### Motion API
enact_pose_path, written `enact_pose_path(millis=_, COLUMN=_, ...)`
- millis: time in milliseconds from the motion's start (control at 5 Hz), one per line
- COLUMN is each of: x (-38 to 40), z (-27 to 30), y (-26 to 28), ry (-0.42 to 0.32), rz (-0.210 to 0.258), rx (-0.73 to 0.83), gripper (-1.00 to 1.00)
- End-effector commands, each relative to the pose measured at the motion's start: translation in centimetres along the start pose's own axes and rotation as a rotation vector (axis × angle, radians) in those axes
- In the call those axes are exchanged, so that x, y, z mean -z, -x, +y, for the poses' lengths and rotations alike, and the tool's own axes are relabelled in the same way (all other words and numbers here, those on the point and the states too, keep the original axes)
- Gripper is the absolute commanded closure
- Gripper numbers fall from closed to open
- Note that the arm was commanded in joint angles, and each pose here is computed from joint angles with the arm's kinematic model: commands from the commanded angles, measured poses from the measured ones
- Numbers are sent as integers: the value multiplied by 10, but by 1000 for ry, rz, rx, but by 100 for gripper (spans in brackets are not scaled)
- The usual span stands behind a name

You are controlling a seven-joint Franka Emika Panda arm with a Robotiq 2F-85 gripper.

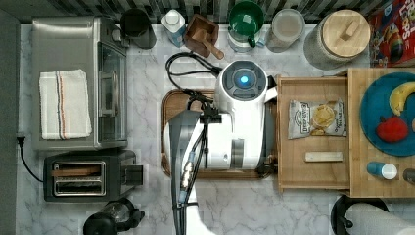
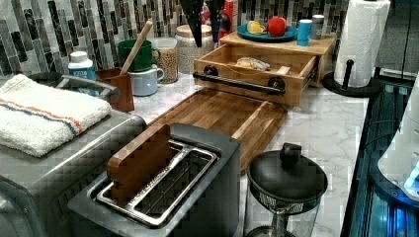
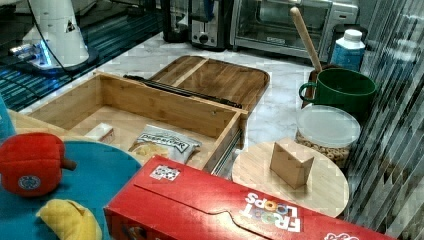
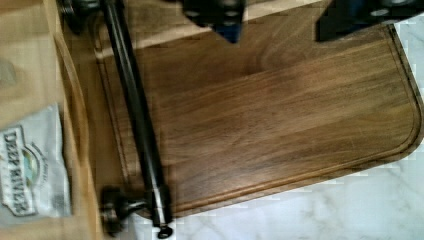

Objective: Close the drawer.

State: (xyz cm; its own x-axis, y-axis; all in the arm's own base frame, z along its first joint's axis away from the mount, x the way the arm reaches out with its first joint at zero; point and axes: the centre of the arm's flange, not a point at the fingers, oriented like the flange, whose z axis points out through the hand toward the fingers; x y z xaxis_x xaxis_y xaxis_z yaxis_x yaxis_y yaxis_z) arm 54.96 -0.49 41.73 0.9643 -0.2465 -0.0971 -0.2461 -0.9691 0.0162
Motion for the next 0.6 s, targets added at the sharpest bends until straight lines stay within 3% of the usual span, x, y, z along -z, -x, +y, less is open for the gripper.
enact_pose_path(millis=200, x=-62, z=-11, y=-9, ry=28, rz=-70, rx=347, gripper=100)
enact_pose_path(millis=400, x=-89, z=-3, y=-24, ry=44, rz=-104, rx=400, gripper=100)
enact_pose_path(millis=600, x=-121, z=4, y=-28, ry=51, rz=-86, rx=395, gripper=100)
